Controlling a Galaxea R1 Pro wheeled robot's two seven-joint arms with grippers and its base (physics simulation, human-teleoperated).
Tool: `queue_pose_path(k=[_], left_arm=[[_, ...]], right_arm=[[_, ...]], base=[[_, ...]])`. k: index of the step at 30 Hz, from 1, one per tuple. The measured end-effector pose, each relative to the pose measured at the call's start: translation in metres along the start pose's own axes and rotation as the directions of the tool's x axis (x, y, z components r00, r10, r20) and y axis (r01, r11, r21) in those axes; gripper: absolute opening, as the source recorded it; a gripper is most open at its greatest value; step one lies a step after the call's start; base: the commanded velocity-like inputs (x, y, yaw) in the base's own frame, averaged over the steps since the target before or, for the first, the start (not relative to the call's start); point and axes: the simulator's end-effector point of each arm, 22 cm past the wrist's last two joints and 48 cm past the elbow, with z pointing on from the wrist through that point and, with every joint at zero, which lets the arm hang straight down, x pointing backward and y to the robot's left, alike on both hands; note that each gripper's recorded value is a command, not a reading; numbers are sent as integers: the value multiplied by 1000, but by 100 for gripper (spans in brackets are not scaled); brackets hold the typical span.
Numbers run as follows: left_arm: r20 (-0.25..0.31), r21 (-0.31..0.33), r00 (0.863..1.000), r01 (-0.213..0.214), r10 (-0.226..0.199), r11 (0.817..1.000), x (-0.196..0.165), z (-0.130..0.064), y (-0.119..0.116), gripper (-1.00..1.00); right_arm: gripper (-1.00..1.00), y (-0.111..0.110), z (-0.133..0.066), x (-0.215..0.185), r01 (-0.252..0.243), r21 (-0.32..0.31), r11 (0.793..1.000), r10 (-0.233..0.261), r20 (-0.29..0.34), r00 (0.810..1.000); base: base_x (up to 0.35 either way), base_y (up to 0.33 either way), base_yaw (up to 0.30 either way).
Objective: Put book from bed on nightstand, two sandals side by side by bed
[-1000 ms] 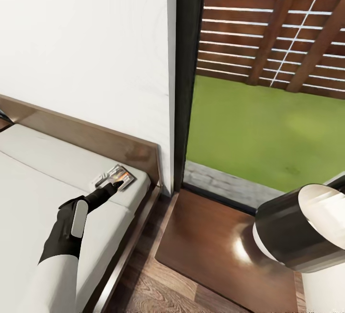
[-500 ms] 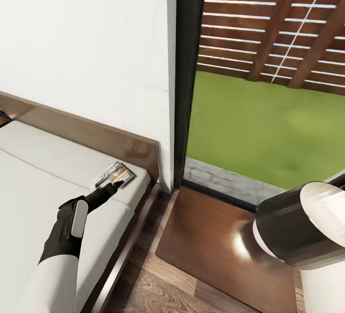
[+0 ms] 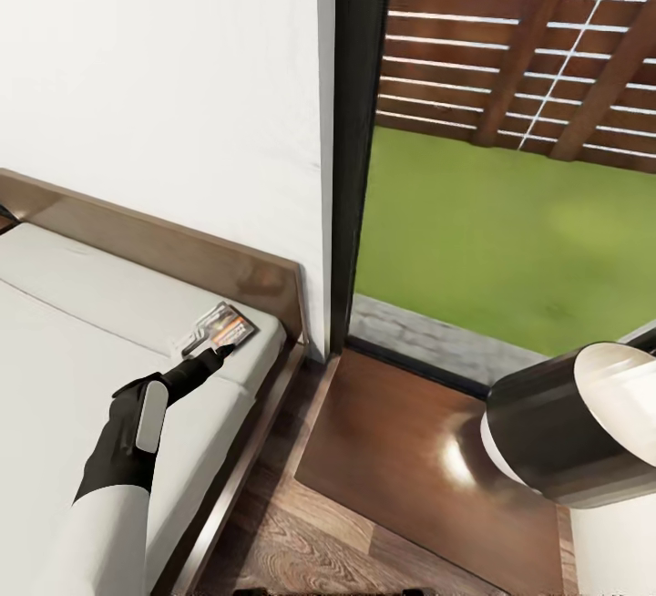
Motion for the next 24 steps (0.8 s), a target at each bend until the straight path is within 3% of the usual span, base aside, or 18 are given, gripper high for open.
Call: queue_pose_path(k=[24], left_arm=[[-29,-23,1000,8,-8,1000,16,11,15,100]], right_arm=[[100,-5,2,15,-26,8,1000,26,-38,999]], base=[[0,0,-11]])
